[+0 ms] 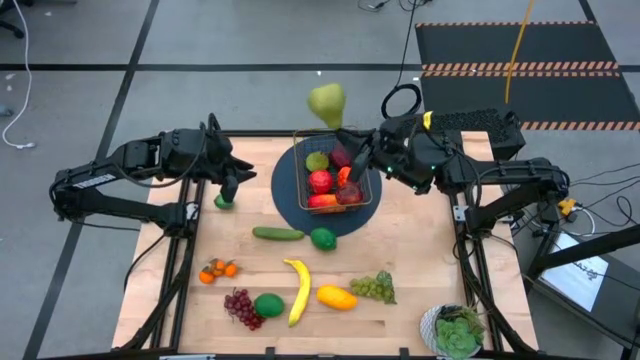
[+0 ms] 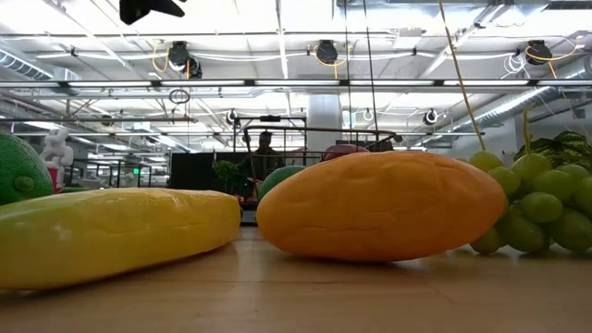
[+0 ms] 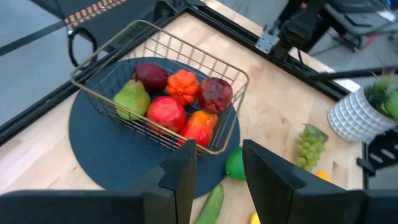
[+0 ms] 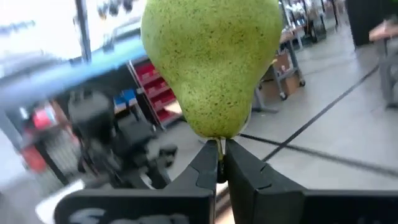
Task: Build produce basket
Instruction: Put the green pear into the gold wire basket
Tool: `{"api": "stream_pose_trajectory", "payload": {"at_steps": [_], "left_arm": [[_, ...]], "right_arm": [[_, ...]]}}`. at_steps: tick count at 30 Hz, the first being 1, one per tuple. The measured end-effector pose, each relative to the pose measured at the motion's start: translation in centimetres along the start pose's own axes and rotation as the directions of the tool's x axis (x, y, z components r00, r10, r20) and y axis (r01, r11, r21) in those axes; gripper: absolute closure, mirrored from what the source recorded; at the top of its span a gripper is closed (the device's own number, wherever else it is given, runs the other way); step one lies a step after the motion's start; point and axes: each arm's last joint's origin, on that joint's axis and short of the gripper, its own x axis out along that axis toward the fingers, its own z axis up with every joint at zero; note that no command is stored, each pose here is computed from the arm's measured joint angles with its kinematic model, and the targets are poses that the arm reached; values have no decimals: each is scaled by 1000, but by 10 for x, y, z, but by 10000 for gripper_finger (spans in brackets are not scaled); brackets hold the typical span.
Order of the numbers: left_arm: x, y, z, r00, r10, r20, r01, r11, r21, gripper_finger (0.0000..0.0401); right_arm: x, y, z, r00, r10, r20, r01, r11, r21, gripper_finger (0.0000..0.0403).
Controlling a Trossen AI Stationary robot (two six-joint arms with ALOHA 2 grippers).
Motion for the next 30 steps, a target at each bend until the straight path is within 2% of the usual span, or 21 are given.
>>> {"api": "stream_pose_trajectory", "payload": {"at_steps": [5,16,21,27,30], "left_arm": [[0,1,0,999,36,15,-36,998,-45,270],[1,1,1,999,43,16,-39,983,-178,270],[1,1,1,999,42,16,-37,971,-238,270],[1,-1,0,1000,26,10,-22,961,-275,270],[1,-3,-1,1000,18,4,-16,958,-286,270]], "right_arm": [[5,-8,3,1000,-25,11,23,986,167,394],[2,-26,29,995,104,4,-101,947,304,394],[0,-36,37,986,166,-35,-148,941,305,394],[-11,-47,40,957,224,-185,-169,947,275,394],[-18,-52,37,935,218,-281,-154,960,232,394]]}}
